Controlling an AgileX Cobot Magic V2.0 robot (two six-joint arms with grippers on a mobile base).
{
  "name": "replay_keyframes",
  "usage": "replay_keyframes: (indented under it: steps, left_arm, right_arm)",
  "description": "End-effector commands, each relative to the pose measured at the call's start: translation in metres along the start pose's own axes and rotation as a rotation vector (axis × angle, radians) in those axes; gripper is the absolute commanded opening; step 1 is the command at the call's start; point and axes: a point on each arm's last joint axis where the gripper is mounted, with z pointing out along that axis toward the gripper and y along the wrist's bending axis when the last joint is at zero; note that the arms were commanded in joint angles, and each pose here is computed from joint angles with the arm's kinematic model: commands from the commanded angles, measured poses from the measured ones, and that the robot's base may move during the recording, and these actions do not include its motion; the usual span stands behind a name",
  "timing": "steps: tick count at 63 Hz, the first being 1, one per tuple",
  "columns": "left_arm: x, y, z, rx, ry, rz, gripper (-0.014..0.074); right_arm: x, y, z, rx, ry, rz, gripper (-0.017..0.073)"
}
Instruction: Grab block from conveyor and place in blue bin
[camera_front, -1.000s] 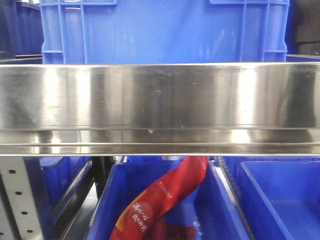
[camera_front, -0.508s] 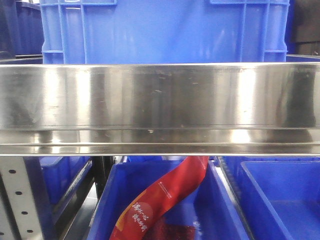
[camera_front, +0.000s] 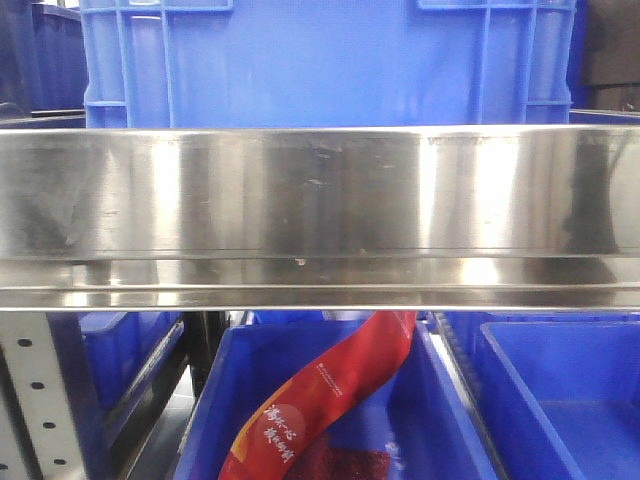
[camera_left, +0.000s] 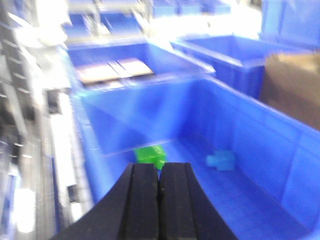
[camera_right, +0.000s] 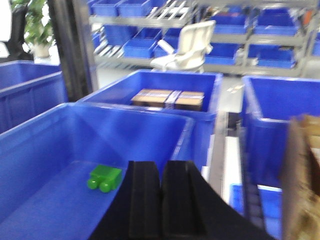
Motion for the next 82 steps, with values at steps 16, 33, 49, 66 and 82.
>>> replay_keyframes:
  steps: [16,33,49,66,82]
  left_arm:
    - [0.058,0.008,-0.061,-0.051,-0.09,-0.01,-0.0111]
    - [0.126,0.013,-0.103,-0.111,-0.09,-0.018,-0.0111]
    - [0.153,0.011,-0.13,-0.127,-0.147,-0.016,-0.0111]
    - [0.15,0.009,-0.143,-0.127,-0.217,-0.011,-0.0111]
    - [0.15,0.009,-0.143,-0.127,-0.217,-0.011,-0.0111]
  right_arm:
    - [0.056,-0.004,-0.041,0.032,-0.013,0.004,-0.0169]
    - [0.114,-0.005,-0.073,0.038,0.039,0.009,-0.0169]
    - [0.14,-0.003,-0.109,0.031,-0.011,0.004,-0.0169]
    - [0.135,0.0,-0.136,0.021,-0.112,-0.005,-0.0169]
    - [0.134,0.0,-0.139,0.021,-0.128,-0.005,-0.0169]
